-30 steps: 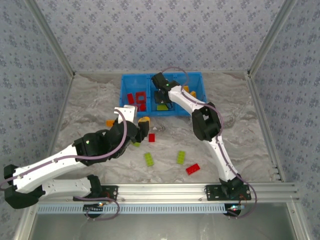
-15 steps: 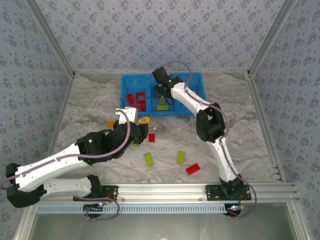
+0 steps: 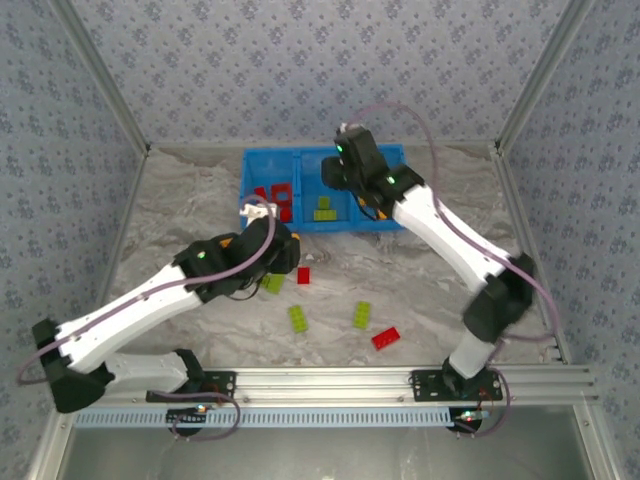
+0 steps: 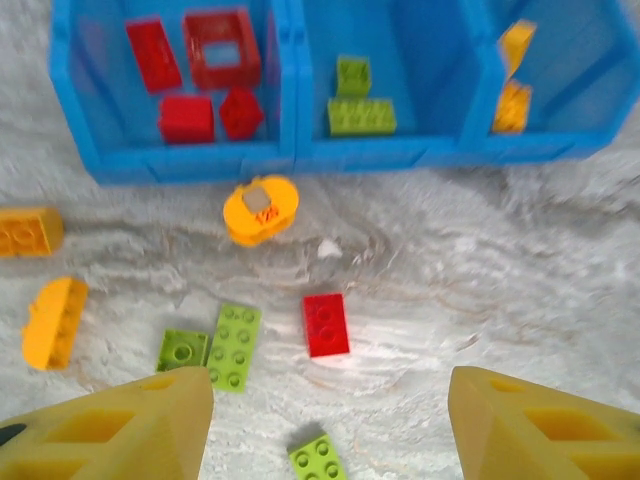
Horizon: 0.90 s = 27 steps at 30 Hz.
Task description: Sort the legos into containers by color
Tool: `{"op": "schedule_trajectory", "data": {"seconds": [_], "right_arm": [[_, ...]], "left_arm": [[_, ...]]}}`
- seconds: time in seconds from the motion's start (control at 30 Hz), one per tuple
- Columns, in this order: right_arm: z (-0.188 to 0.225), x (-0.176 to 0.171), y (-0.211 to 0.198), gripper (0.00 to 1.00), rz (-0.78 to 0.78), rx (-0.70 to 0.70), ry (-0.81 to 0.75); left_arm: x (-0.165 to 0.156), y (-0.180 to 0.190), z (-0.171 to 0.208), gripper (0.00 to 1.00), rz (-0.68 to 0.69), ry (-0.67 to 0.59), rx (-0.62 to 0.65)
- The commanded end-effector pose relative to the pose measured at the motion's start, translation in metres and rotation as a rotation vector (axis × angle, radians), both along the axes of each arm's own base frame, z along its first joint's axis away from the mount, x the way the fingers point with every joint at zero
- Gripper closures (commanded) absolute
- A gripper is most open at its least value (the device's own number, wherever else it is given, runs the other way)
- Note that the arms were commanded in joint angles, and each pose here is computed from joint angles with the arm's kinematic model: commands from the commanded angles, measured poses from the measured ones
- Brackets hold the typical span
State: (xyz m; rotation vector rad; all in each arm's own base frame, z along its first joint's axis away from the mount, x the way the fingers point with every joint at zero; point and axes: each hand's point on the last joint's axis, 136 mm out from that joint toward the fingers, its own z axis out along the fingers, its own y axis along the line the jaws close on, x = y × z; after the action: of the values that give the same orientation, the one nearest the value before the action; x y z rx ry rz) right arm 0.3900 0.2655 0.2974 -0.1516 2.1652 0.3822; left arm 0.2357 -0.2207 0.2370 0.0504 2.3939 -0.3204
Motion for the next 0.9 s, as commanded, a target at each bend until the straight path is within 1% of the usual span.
{"op": "schedule_trajectory", "data": {"seconds": [0.0,0.03,0.07,0.1,0.17,0.2,0.27,0.33,0.43,0.57,0.8,0.87], "right_arm": [[0.001,-0.054,-0.003,0.55,0.083,0.052,-0.068],[0.0,-0.076,-0.004,0.54,0.127,0.058,-0.09],[-0.018,-0.099,-0.004,0.54,0.182,0.037,-0.085],[-0.017,-0.118,-0.005,0.53,0.223,0.047,-0.106],[-0.03,-0.157,-0.012,0.5,0.298,0.063,-0.099],[-0.034,-0.171,-0.017,0.49,0.324,0.078,-0.09],[-0.042,-0.198,-0.028,0.42,0.362,0.1,-0.066],[-0.051,-0.216,-0.038,0.38,0.376,0.105,-0.037],[-0.058,-0.231,-0.049,0.36,0.377,0.119,-0.015],[-0.064,-0.241,-0.045,0.34,0.414,0.12,0.001],[-0.068,-0.242,-0.036,0.33,0.424,0.128,0.016],[-0.07,-0.241,-0.035,0.33,0.418,0.121,0.02]], "left_arm": [[-0.002,-0.015,-0.045,0.37,-0.022,0.183,-0.035],[0.002,-0.018,-0.053,0.37,-0.015,0.204,-0.032],[0.006,-0.021,-0.062,0.37,-0.015,0.221,-0.028],[0.009,-0.024,-0.07,0.37,-0.017,0.24,-0.026],[0.014,-0.03,-0.09,0.37,-0.015,0.294,-0.012],[0.015,-0.032,-0.097,0.37,-0.017,0.311,-0.002],[0.016,-0.036,-0.116,0.36,-0.023,0.352,0.028],[0.02,-0.043,-0.131,0.35,-0.027,0.372,0.037],[0.026,-0.046,-0.153,0.35,-0.019,0.411,0.081],[0.033,-0.046,-0.178,0.35,0.001,0.448,0.126],[0.044,-0.052,-0.195,0.37,-0.003,0.446,0.133],[0.046,-0.054,-0.198,0.4,-0.008,0.446,0.137]]}}
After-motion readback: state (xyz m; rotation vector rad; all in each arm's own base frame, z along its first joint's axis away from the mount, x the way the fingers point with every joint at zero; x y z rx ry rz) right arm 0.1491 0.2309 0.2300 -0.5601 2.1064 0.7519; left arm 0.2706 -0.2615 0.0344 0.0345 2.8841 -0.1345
